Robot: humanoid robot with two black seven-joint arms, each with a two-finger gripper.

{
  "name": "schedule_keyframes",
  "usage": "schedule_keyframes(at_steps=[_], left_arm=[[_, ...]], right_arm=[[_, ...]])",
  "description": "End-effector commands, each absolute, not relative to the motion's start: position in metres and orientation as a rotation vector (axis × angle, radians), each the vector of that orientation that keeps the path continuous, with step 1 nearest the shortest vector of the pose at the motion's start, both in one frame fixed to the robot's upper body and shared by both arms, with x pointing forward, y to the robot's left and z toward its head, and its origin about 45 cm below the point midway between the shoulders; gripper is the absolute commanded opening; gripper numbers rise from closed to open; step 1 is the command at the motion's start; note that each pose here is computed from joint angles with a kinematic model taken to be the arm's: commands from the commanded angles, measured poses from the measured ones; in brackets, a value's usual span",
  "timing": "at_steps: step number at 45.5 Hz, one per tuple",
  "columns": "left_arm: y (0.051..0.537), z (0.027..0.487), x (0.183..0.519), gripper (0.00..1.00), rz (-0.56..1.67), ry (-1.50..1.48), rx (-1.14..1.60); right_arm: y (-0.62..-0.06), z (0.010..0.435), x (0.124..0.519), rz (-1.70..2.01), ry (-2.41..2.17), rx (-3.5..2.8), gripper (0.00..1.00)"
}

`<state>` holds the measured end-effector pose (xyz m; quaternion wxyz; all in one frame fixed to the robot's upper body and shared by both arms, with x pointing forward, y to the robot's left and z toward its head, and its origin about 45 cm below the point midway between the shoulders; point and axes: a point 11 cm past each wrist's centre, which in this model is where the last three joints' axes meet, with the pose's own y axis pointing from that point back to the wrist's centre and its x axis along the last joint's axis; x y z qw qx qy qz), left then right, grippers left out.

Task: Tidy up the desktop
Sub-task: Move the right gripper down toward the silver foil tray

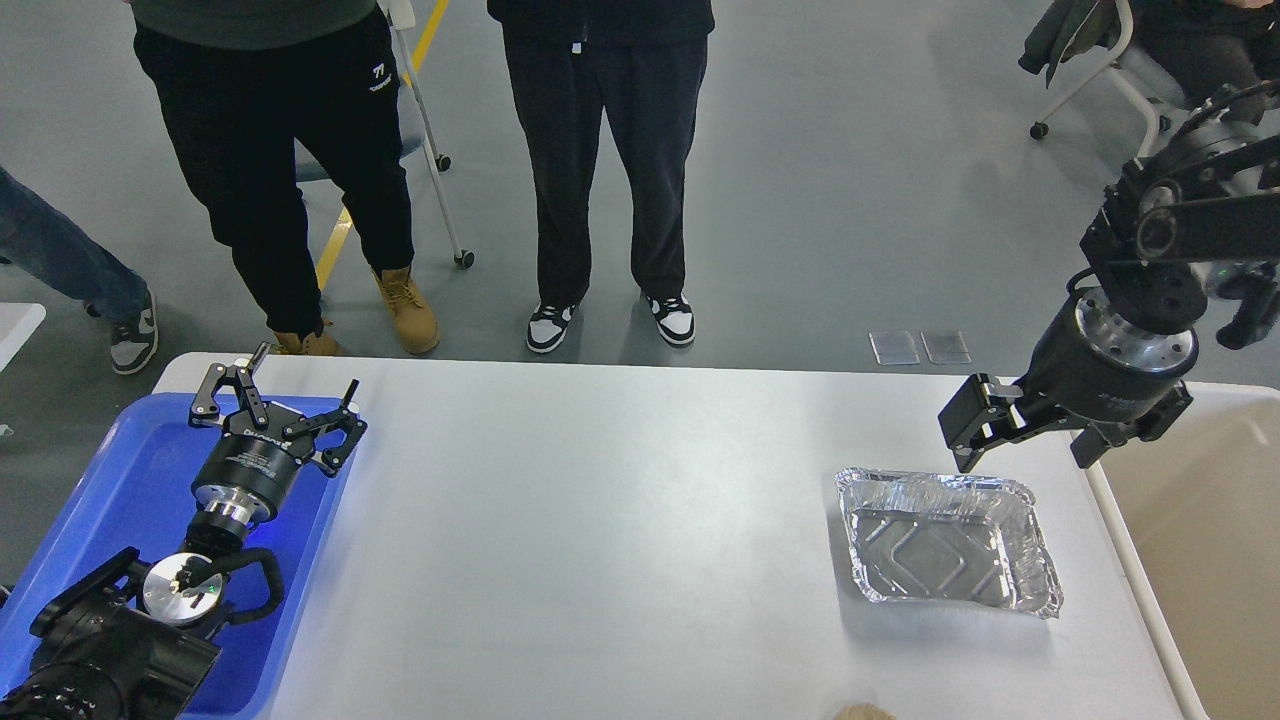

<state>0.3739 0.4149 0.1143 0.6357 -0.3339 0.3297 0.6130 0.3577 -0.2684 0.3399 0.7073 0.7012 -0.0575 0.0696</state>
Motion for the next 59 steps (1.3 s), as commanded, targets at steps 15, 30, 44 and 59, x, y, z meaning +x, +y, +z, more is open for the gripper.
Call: schedule_keyframes(at_steps=[15, 30, 44, 59], left_arm=[[0.415, 0.115, 0.375, 1.00, 1.400, 0.752, -0.766], [0.415, 0.114, 0.374, 1.00, 1.401, 0.753, -0.765], [0.415, 0.114, 0.374, 1.00, 1.401, 0.753, -0.765], [0.415, 0.114, 0.374, 1.00, 1.401, 0.753, -0.765]], right_arm=[[-0.264, 0.342, 0.358, 0.164, -0.129, 1.571, 1.00], [-0.278, 0.340, 0.369, 0.165, -0.170, 1.559, 1.00], [-0.313, 0.284, 0.399, 0.176, -0.211, 1.564, 1.00], [-0.370, 0.200, 0.400, 0.207, -0.191, 1.421, 1.00]])
